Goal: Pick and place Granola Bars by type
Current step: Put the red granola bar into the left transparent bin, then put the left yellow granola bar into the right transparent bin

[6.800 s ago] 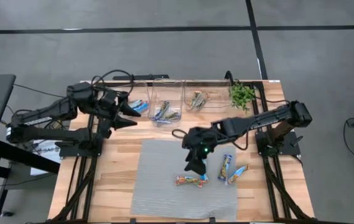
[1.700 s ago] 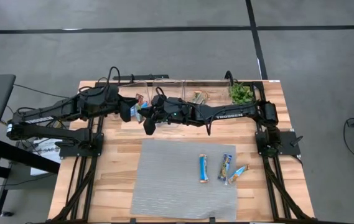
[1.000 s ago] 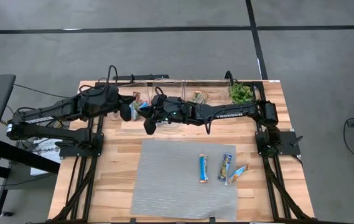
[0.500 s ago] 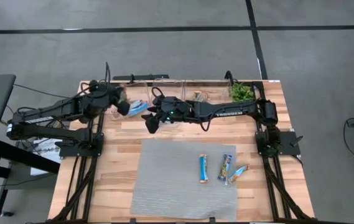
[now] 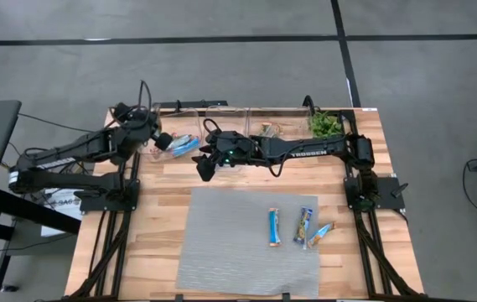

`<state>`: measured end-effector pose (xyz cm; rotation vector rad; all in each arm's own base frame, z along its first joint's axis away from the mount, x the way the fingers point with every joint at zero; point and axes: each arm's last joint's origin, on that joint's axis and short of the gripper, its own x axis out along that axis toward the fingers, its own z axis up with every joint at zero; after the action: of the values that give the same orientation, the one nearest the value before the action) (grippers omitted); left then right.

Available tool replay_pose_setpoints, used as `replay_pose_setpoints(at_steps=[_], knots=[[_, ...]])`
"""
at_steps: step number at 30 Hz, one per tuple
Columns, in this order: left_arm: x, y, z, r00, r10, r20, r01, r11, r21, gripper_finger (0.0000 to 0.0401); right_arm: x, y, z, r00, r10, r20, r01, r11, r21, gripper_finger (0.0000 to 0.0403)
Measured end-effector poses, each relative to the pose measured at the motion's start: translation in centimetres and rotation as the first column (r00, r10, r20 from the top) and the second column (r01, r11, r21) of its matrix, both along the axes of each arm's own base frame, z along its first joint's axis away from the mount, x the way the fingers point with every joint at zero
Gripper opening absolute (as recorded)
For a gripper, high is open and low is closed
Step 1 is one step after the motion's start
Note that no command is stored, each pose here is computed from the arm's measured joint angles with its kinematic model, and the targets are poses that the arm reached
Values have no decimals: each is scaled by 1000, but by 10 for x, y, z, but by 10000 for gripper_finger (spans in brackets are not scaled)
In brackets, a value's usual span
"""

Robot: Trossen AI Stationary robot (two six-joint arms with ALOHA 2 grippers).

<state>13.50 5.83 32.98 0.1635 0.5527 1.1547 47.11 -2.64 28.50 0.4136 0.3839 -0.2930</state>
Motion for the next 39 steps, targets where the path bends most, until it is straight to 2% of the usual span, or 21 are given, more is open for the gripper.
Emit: replay_pose_setpoints(at_steps=[5, 10, 17, 20, 27, 33, 39], knots=[[-1, 17, -27, 1000, -11, -15, 9, 993, -116, 0, 0, 0, -1, 1000, 10, -9, -10, 1000, 5, 210], [-1, 35, -48, 998, 11, -64, -21, 988, -151, 0, -1, 1, -2, 999, 31, -21, -31, 999, 26, 208], [2, 58, -65, 982, -38, -186, -7, 972, -234, 0, -2, 5, -5, 998, 44, -45, -42, 998, 49, 208], [5, 67, -74, 973, -27, -228, -35, 963, -265, 4, -2, 7, -5, 998, 49, -47, -47, 998, 49, 208], [13, 80, -93, 950, -30, -310, -79, 940, -332, 23, -2, 8, -5, 997, 51, -51, -49, 998, 50, 207], [20, 83, -103, 943, -98, -318, -37, 918, -394, 39, -2, 8, -5, 997, 51, -54, -48, 998, 50, 207], [21, 83, -104, 941, -107, -320, -33, 915, -403, 81, -2, 8, -6, 997, 51, -62, -47, 998, 51, 207]])
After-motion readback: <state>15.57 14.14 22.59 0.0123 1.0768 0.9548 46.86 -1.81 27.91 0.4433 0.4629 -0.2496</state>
